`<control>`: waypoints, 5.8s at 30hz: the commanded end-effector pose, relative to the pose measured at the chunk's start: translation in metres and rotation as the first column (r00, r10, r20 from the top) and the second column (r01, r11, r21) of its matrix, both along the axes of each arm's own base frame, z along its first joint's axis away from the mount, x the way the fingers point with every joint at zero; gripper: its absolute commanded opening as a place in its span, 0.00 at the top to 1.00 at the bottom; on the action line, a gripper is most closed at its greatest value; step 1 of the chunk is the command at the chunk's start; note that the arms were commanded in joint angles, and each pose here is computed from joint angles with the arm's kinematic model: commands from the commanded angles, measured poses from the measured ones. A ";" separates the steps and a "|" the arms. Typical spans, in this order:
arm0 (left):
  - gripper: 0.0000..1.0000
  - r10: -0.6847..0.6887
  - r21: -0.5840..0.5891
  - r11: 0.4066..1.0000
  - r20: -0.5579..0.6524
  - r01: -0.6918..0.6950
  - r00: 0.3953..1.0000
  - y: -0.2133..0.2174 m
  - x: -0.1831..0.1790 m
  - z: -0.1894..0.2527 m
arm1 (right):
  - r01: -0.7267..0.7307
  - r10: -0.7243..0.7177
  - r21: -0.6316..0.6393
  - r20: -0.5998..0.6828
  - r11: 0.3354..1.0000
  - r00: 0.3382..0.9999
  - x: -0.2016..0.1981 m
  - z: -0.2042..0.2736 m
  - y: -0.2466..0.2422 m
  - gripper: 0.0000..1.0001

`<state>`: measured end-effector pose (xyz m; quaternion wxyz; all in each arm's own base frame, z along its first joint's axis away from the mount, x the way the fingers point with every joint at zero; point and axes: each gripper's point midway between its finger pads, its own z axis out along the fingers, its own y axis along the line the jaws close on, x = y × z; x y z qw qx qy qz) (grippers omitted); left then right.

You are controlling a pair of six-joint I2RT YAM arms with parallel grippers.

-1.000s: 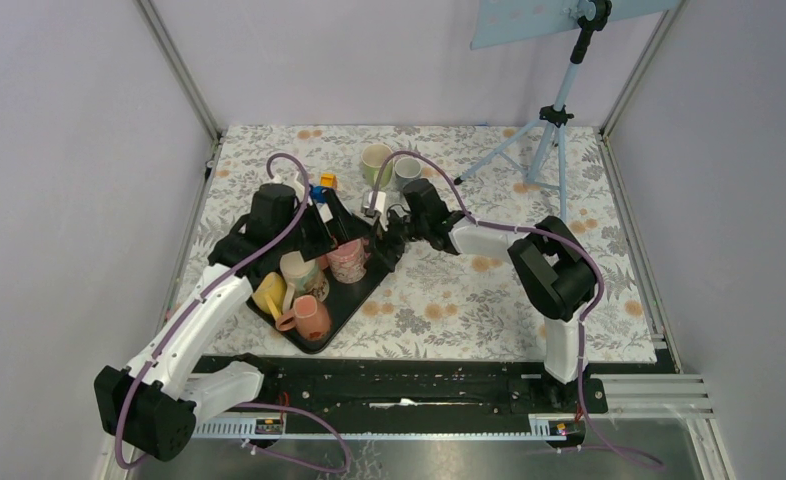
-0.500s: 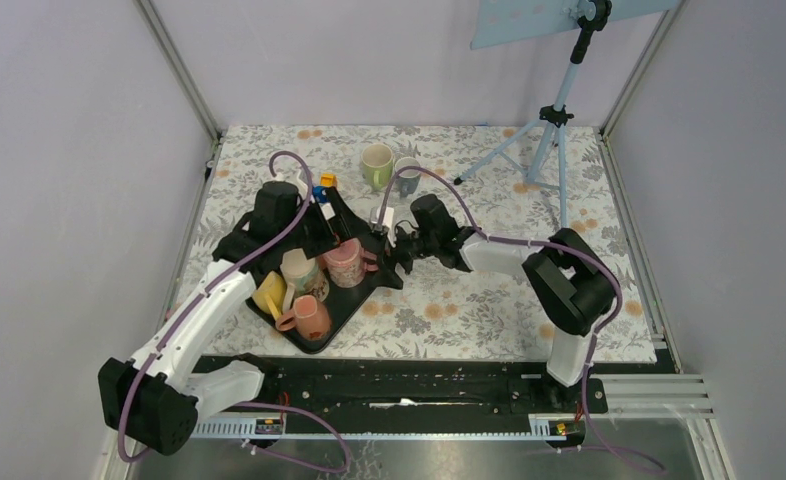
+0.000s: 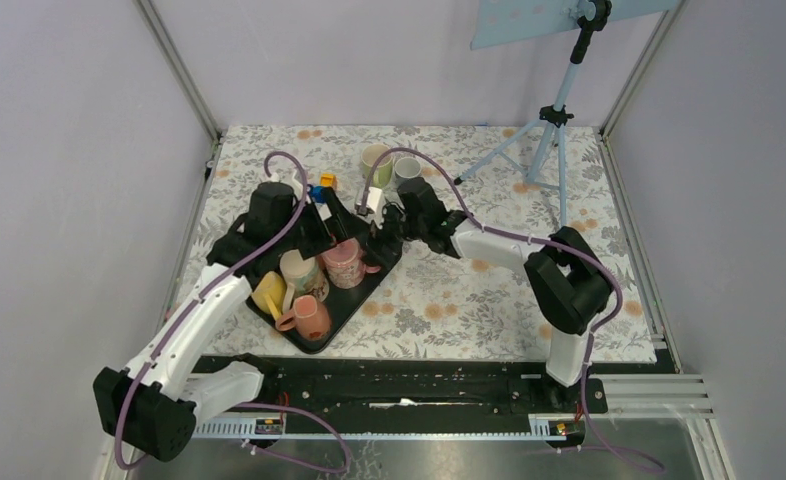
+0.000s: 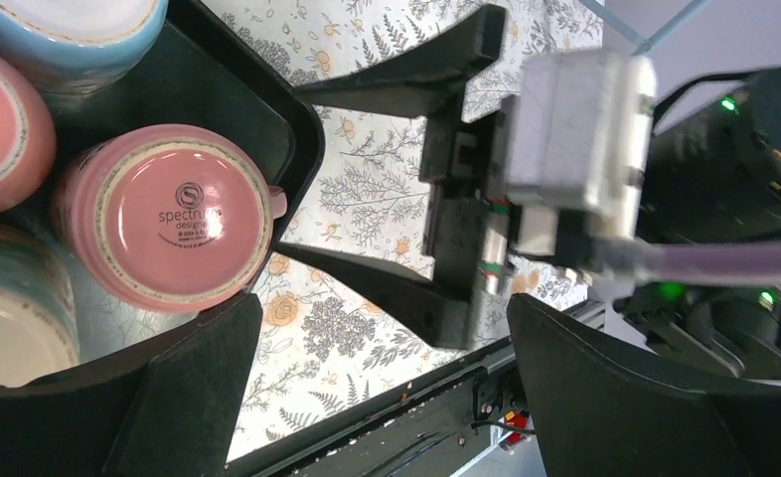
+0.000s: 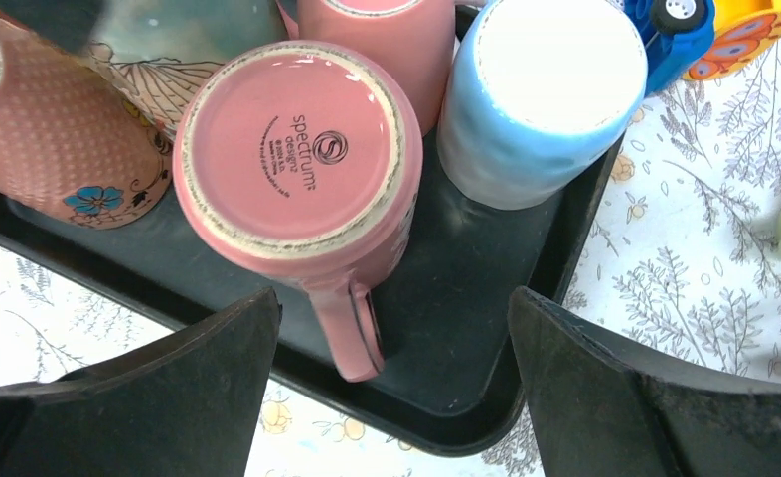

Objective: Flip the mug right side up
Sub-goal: Turn over the cup on the tray.

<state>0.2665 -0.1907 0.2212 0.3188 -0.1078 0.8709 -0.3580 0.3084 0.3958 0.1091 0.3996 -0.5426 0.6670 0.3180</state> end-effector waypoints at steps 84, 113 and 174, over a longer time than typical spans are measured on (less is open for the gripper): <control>0.01 0.086 -0.140 0.989 0.296 -0.046 0.951 0.015 -0.014 0.124 | 0.273 -0.284 -0.101 -0.118 0.957 0.951 -0.008 0.019 0.020 1.00; 0.04 -0.011 -0.271 0.958 0.305 0.098 0.952 -0.008 -0.032 0.101 | 0.503 -0.465 0.208 -0.207 0.839 0.861 0.026 0.157 -0.027 1.00; 0.47 0.012 -0.753 0.529 0.467 0.390 0.884 -0.020 -0.004 0.151 | 0.421 -0.060 0.701 -0.477 0.575 0.877 -0.019 0.346 -0.019 1.00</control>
